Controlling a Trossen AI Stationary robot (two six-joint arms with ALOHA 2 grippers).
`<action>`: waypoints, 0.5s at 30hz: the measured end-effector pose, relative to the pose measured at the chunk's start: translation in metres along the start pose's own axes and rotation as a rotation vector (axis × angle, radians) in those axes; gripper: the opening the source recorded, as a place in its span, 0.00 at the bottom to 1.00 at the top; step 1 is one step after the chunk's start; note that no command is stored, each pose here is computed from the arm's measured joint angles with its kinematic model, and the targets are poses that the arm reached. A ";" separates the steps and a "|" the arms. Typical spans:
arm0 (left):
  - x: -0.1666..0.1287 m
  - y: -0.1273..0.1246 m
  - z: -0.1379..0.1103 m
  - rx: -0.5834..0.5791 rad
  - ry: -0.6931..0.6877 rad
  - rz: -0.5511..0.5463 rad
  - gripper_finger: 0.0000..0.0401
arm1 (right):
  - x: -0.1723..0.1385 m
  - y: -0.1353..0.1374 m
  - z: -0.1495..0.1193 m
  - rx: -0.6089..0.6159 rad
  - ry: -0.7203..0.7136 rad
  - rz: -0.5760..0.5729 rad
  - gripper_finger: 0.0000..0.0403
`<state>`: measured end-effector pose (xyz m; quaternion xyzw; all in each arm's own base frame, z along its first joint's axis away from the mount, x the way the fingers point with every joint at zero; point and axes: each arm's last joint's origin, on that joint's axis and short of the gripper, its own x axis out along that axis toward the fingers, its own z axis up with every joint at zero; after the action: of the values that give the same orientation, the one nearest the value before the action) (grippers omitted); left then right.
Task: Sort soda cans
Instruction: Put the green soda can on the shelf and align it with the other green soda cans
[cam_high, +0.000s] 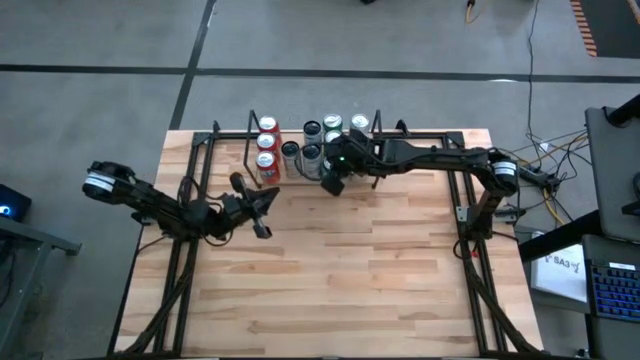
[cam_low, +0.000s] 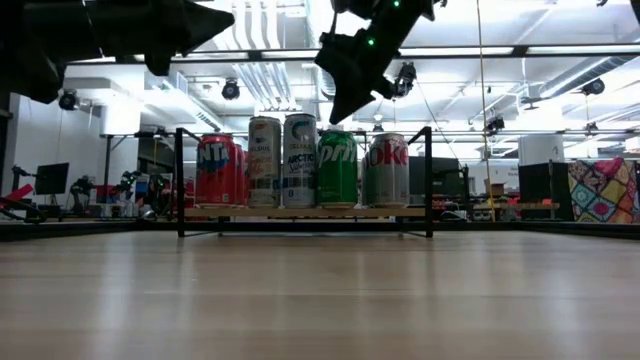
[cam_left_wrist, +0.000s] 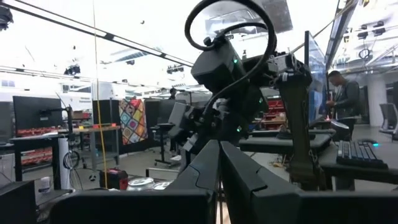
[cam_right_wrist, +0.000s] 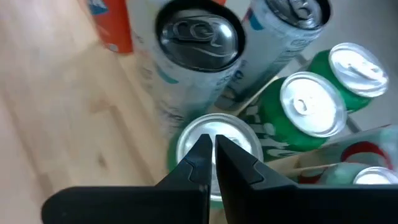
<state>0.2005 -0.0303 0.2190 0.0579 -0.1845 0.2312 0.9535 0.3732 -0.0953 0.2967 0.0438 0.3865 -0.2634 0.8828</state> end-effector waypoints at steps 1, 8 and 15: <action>0.000 0.000 0.000 0.001 0.001 0.000 0.00 | 0.001 0.000 -0.001 -0.008 0.003 -0.016 0.02; 0.000 -0.001 -0.002 0.022 0.011 -0.004 0.00 | 0.011 -0.003 -0.003 -0.020 0.027 -0.037 0.02; 0.000 -0.001 -0.002 0.025 0.012 -0.004 0.00 | 0.016 -0.005 -0.005 -0.020 0.048 -0.050 0.02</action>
<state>0.2015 -0.0306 0.2170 0.0687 -0.1756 0.2317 0.9543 0.3763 -0.1054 0.2827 0.0319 0.4110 -0.2803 0.8669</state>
